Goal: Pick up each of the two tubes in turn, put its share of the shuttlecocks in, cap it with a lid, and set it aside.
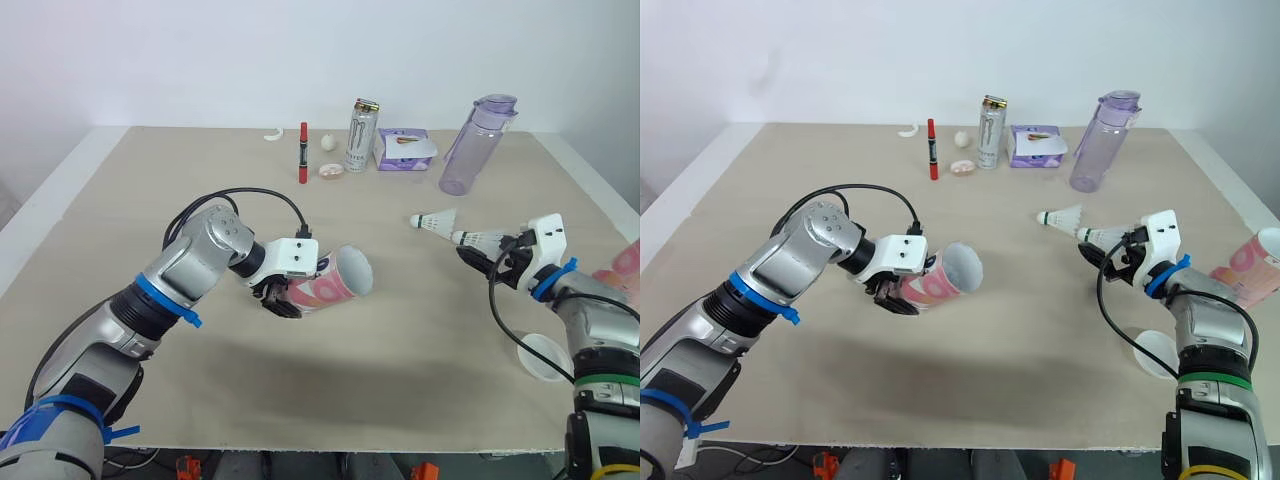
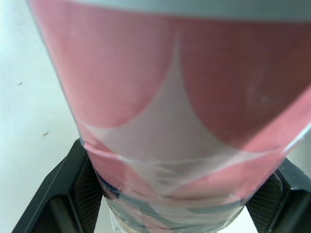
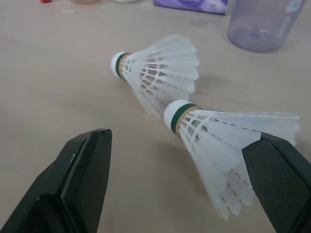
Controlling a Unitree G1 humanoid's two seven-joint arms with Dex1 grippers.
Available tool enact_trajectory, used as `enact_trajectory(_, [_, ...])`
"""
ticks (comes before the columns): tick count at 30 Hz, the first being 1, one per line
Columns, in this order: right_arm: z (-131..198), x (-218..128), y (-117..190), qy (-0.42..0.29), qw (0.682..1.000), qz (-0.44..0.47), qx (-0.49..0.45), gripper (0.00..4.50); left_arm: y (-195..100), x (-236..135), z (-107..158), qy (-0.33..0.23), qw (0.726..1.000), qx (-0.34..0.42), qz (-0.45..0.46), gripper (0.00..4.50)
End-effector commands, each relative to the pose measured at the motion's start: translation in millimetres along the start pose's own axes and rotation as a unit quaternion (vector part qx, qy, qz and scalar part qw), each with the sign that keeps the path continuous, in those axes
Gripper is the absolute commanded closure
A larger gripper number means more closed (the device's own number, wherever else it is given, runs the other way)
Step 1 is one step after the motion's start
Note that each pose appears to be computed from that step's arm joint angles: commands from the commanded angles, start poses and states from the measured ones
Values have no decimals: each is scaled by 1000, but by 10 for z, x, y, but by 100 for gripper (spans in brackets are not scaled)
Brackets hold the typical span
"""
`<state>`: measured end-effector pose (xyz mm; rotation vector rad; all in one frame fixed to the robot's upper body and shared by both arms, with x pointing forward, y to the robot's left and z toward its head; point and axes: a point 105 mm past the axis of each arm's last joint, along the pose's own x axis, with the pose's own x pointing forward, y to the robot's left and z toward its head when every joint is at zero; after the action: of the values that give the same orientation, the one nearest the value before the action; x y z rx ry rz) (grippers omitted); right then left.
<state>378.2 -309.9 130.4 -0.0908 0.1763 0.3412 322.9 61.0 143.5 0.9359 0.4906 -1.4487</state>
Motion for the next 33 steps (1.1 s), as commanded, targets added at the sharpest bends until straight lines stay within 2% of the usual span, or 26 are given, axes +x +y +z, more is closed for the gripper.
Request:
enact_trajectory(1, [119, 25, -54, -18, 1000, -9, 9, 168, 20, -21, -118, 22, 999, -16, 17, 89])
enact_trajectory(2, [120, 32, -67, -20, 1000, -12, 16, 196, 20, -21, -120, 22, 999, -16, 18, 89])
enact_trajectory(3, [119, 36, -79, -21, 999, -14, 20, 254, 17, -21, -120, 22, 999, -16, 18, 89])
enact_trajectory(7, [108, 53, -98, -20, 999, -17, 26, 426, 16, -19, -127, 23, 999, -18, 19, 89])
enact_trajectory(8, [106, 55, -100, -20, 999, -17, 27, 439, 16, -18, -129, 23, 999, -18, 19, 89])
enact_trajectory(13, [193, -8, -118, -35, 999, -29, -19, 439, 10, -9, -124, 23, 999, -16, 18, 89])
enact_trajectory(16, [631, -154, 66, -79, 980, -5, -180, 439, 10, -5, -123, 22, 1000, -15, 16, 89])
enact_trajectory(18, [897, -268, 332, -91, 939, 28, -331, 439, 12, -7, -123, 22, 1000, -15, 16, 89])
enact_trajectory(19, [938, -297, 422, -89, 922, 40, -373, 439, 12, -8, -124, 22, 1000, -15, 15, 89])
enact_trajectory(20, [1017, -351, 579, -91, 891, 67, -441, 439, 13, -8, -123, 22, 1000, -15, 15, 89])
enact_trajectory(23, [1283, -548, 1157, -128, 813, 171, -541, 439, 17, -5, -119, 21, 1000, -15, 12, 89])
enact_trajectory(25, [1330, -685, 1484, -141, 772, 239, -573, 439, 20, 1, -117, 21, 1000, -14, 10, 89])
enact_trajectory(26, [1327, -723, 1563, -141, 761, 256, -579, 439, 22, 3, -117, 21, 1000, -14, 10, 89])
enact_trajectory(29, [1310, -798, 1787, -143, 739, 298, -586, 439, 27, 17, -104, 20, 1000, -14, 7, 89])
enact_trajectory(33, [1289, -878, 1960, -143, 730, 342, -574, 439, 25, 26, -86, 17, 1000, -14, 2, 89])
